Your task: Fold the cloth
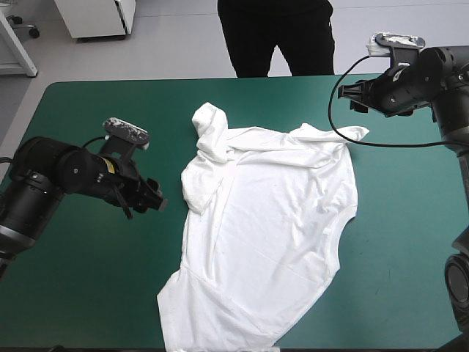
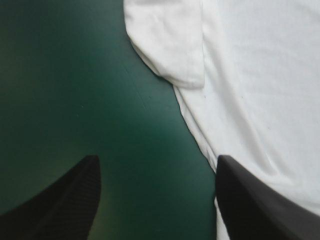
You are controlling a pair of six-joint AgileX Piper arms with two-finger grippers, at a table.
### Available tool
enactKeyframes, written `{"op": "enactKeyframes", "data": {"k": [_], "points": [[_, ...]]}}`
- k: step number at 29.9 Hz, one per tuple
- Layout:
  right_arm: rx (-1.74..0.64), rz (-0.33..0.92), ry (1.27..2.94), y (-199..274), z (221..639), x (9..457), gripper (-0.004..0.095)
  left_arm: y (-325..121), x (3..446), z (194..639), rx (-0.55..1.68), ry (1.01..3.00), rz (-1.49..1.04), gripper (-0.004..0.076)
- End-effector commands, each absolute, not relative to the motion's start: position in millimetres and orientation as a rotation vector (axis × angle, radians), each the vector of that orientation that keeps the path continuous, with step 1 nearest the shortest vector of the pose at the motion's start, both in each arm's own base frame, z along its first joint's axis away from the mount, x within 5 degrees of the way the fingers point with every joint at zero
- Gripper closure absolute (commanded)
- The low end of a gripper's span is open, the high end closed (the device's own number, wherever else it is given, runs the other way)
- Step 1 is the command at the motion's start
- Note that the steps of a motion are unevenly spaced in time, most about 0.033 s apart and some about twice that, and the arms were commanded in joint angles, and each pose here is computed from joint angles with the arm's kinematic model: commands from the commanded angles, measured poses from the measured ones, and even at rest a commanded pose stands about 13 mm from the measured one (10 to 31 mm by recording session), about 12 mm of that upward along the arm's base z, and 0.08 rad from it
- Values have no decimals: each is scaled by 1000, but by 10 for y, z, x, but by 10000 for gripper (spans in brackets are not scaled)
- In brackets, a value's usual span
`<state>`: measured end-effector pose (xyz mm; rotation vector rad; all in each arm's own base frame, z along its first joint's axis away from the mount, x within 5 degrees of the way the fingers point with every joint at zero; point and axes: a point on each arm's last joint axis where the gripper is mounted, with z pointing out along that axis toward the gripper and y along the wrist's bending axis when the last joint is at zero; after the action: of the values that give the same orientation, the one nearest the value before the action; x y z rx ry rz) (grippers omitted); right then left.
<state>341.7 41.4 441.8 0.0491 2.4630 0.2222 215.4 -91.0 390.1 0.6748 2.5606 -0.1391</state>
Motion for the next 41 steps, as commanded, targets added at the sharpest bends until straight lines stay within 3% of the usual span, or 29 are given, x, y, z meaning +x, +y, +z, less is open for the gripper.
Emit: {"op": "enactKeyframes", "data": {"k": [1, 13, 27, 35, 38, 41], "points": [[49, 227, 2381, 375, 4666, 3245, 355, -979, 2000, 3768, 739, 2622, -162, 250], [55, 211, 2450, 373, 4469, 3282, 442, -1114, 1723, 2898, 771, 2902, -149, 250], [55, 209, 2453, 371, 4461, 3283, 463, -1144, 1631, 2478, 695, 2931, -277, 250], [55, 209, 2453, 371, 4461, 3283, 463, -1271, 1529, 2154, 776, 2945, -266, 253], [55, 209, 2453, 371, 4461, 3283, 465, -1386, 1493, 2052, 841, 2942, -264, 302], [55, 211, 2453, 373, 4461, 3283, 465, -1468, 1492, 1958, 825, 2967, -255, 428]]}}
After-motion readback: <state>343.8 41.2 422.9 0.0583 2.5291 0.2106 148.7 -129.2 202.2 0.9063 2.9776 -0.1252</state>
